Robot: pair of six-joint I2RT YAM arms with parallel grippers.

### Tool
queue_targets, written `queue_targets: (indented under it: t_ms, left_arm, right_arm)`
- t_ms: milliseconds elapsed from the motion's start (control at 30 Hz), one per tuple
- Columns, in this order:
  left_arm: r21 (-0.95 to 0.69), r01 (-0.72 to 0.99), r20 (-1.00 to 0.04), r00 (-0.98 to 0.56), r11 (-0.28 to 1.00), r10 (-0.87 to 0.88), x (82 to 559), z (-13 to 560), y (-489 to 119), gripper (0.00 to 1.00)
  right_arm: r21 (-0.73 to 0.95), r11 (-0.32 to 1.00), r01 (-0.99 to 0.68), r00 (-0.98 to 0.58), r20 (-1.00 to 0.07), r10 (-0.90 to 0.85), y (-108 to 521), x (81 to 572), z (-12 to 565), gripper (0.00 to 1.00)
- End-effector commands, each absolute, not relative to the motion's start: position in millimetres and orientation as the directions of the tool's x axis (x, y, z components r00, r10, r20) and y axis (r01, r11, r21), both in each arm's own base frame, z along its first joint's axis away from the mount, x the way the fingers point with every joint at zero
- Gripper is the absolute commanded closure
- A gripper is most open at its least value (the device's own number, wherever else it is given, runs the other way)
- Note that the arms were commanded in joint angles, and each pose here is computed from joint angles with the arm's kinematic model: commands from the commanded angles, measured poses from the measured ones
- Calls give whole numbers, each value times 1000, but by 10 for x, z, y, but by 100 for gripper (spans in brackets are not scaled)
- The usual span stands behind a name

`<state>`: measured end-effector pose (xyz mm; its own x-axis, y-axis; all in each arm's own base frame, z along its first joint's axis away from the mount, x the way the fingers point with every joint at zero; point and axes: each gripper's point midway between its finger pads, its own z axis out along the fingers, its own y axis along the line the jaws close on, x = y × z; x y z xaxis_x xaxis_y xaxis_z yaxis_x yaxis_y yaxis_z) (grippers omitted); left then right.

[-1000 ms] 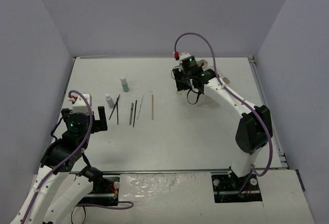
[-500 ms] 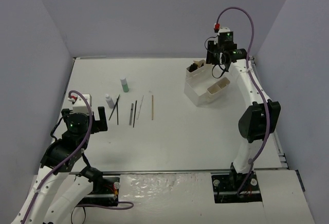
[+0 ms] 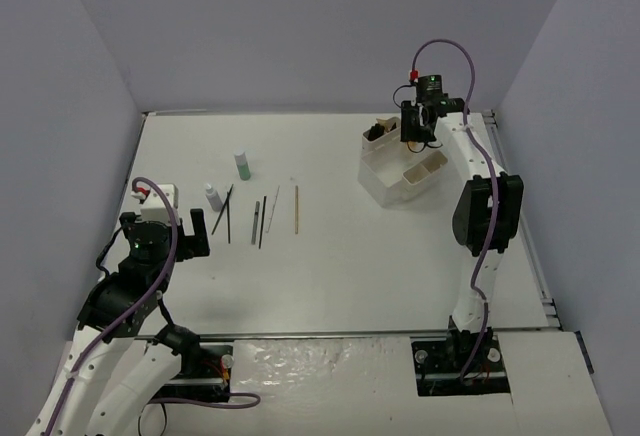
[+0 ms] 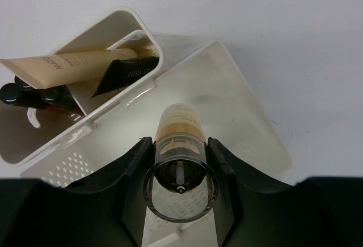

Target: Organize the makeup

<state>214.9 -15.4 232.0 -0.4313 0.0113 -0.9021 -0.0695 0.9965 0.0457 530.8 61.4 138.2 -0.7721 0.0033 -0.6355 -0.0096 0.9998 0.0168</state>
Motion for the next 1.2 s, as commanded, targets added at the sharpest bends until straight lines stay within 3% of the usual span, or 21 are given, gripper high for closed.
queue_targets:
  t_ms: [0,833,1167]
  left_arm:
    - [31,-63,-926,-378,998,4,2231,2485,-177,3]
    - [30,-59,-928,-374,998,6,2226,2489,-178,3]
    - [33,-59,-926,-376,998,8,2221,2480,-175,3]
  right_arm:
    - [-5,1000,-15,-697,-717,-14,593,5545,1698,100]
    - [-23,999,33,-770,-638,11,387,5526,1159,99]
    - [3,1000,22,-780,-625,19,408,5527,1082,68]
